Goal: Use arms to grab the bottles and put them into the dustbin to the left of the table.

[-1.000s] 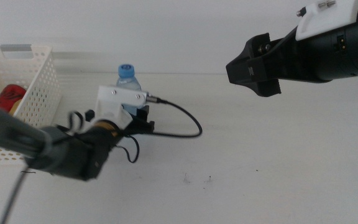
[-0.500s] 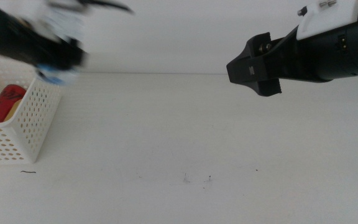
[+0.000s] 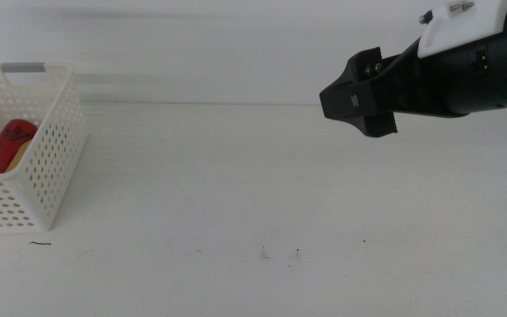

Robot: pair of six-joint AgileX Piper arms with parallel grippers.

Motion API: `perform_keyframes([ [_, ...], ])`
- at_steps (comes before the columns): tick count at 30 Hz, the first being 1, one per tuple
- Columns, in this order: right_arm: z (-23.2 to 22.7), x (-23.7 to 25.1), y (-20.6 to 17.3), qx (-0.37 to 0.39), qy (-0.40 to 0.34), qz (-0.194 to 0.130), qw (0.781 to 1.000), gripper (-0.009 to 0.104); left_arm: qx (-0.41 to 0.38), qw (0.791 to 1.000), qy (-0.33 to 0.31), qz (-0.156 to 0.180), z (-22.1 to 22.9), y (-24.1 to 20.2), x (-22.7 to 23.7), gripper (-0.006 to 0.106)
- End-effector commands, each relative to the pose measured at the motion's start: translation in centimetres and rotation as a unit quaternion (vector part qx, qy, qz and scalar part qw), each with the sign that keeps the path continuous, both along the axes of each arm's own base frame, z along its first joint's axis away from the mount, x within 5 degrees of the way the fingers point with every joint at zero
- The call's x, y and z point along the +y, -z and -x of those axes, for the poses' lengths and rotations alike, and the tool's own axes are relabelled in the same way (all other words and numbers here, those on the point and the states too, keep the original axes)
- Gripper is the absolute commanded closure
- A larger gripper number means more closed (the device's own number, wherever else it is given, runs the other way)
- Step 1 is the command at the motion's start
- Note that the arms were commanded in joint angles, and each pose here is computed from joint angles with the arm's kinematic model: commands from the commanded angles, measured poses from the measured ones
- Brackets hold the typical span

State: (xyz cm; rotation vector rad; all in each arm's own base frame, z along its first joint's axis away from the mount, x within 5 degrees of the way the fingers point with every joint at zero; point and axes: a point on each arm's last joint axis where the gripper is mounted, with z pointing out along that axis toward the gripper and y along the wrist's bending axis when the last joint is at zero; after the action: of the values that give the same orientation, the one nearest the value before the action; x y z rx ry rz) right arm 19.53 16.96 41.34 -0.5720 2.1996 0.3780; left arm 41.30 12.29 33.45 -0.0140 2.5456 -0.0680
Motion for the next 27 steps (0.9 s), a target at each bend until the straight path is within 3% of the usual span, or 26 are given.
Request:
perform_keyframes([
  [1, 0.0, 0.0, -0.2, -0.008, -0.004, -0.001, 1.0, 0.004, -0.013, 1.0, -0.012, 0.003, 0.0, -0.7, 0.3, 0.102],
  [7, 0.0, 0.0, -0.2, -0.008, -0.004, -0.001, 1.0, 0.004, 0.024, 1.0, -0.014, -0.003, -0.7, 2.0, 1.0, 0.102],
  [12, 0.0, 0.0, -0.2, -0.008, -0.004, -0.001, 1.0, 0.004, 0.089, 0.996, 0.001, 0.023, -1.2, 4.9, 0.7, 0.102],
  [16, 0.0, 0.0, -0.2, -0.008, -0.004, -0.001, 1.0, 0.004, 0.148, 0.989, 0.013, 0.012, -1.5, 7.4, 0.7, 0.102],
  [23, 0.0, 0.0, -0.2, -0.008, -0.004, -0.001, 1.0, 0.004, 0.166, 0.986, 0.014, 0.016, -1.9, 9.0, 0.8, 0.101],
  [24, 0.0, 0.0, -0.2, -0.008, -0.004, -0.001, 1.0, 0.004, 0.166, 0.986, 0.014, 0.018, -1.9, 9.0, 0.8, 0.1],
  [25, 0.0, 0.0, -0.2, -0.008, -0.004, -0.001, 1.0, 0.004, 0.164, 0.986, 0.014, 0.023, -1.9, 9.0, 0.7, 0.088],
  [27, 0.0, 0.0, -0.2, -0.008, -0.004, -0.001, 1.0, 0.004, 0.164, 0.986, 0.014, 0.024, -1.9, 9.0, 0.7, 0.079],
])
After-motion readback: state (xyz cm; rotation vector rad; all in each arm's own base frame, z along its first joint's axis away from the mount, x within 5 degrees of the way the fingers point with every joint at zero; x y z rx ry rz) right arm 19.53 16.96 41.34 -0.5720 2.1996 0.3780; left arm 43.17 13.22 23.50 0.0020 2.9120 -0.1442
